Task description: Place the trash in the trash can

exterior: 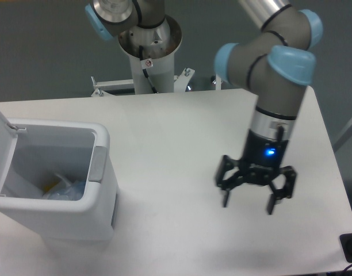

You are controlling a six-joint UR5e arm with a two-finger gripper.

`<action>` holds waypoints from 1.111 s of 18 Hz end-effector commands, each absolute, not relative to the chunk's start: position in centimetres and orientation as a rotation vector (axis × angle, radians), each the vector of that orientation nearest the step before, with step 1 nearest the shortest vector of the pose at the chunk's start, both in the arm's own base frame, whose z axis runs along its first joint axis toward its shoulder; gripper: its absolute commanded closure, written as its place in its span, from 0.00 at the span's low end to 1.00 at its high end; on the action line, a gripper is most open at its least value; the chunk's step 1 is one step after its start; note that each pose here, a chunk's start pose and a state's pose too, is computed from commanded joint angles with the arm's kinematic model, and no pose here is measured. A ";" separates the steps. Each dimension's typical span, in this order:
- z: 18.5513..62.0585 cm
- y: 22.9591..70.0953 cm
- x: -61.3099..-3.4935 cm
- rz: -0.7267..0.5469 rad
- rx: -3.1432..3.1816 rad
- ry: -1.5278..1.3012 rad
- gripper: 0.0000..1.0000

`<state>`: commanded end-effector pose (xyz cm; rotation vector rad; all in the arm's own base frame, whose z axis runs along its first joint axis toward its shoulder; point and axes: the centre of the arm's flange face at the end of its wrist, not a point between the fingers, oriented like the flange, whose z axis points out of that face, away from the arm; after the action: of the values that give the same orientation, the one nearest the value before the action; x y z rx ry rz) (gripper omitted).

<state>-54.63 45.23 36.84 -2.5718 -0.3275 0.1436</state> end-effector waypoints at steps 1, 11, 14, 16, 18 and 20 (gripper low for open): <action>36.1 44.9 -55.2 0.160 -2.616 -0.310 0.00; 31.2 41.1 -60.0 0.257 -3.022 0.073 0.00; 31.0 39.8 -61.9 0.259 -3.031 0.116 0.00; 30.9 39.8 -61.8 0.265 -3.030 0.240 0.00; 30.5 40.4 -61.3 0.275 -3.022 0.405 0.00; 30.3 40.0 -61.4 0.300 -3.071 0.475 0.00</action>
<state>-61.36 40.03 30.31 -3.0706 0.4752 0.3002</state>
